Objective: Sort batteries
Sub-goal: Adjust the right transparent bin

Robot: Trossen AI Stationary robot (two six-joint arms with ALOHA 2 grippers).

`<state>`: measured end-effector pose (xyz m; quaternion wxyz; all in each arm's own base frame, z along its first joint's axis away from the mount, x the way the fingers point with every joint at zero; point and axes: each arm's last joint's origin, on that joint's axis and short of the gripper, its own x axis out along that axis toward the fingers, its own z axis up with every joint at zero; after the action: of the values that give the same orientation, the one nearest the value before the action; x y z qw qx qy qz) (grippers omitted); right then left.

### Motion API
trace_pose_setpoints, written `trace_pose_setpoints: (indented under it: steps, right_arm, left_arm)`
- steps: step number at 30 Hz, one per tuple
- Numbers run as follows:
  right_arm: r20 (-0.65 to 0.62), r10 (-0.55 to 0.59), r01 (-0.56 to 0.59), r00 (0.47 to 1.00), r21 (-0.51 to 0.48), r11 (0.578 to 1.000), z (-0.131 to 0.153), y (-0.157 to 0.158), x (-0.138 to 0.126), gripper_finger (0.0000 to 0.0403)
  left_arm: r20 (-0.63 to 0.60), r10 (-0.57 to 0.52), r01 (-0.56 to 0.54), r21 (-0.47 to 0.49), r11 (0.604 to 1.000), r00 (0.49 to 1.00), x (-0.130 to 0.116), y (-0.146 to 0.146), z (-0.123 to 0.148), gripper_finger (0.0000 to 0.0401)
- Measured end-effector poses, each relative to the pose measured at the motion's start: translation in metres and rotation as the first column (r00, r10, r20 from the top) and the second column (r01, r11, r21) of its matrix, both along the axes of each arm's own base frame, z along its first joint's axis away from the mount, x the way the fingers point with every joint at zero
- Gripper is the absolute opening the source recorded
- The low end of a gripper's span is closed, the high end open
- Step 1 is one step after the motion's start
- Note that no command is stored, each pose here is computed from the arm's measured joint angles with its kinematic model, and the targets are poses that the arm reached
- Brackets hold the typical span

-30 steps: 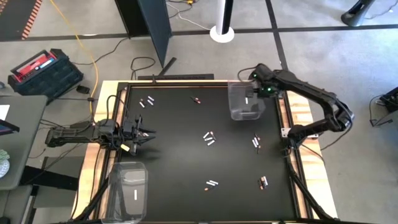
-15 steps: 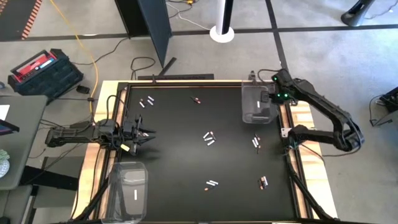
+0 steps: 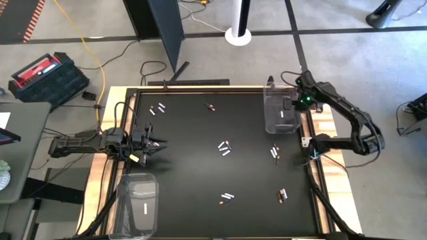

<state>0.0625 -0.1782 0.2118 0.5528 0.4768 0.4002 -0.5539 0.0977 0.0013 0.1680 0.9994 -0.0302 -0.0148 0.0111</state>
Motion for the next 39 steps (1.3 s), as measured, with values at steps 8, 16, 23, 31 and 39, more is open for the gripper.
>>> trace_pose_setpoints:
  steps: [8,16,23,31,39]
  right_arm:
    - [-0.021,-0.007,0.007,1.000,0.021,1.000,-0.012,-0.011,0.001,0.0010]
    - [-0.045,0.010,-0.009,0.999,0.024,1.000,-0.014,-0.012,0.001,0.0053]
    - [-0.059,0.011,-0.011,0.998,0.015,1.000,-0.013,-0.012,0.000,0.0083]
    - [-0.067,0.012,-0.017,0.998,-0.080,0.997,0.004,-0.002,-0.004,0.0110]
    - [-0.120,0.034,-0.042,0.992,-0.066,0.997,0.010,0.009,-0.010,0.0112]
  left_arm:
    - [0.000,0.000,0.000,0.000,1.000,1.000,0.000,0.000,0.000,0.0112]
    - [0.001,0.000,0.000,0.000,1.000,1.000,0.000,0.000,0.000,0.0112]
    - [0.000,0.000,0.000,0.000,1.000,1.000,0.000,0.000,0.000,0.0112]
    - [0.000,0.000,0.000,0.000,1.000,1.000,0.000,0.000,0.000,0.0112]
    - [0.000,0.000,0.000,0.000,1.000,1.000,0.000,0.000,0.000,0.0112]
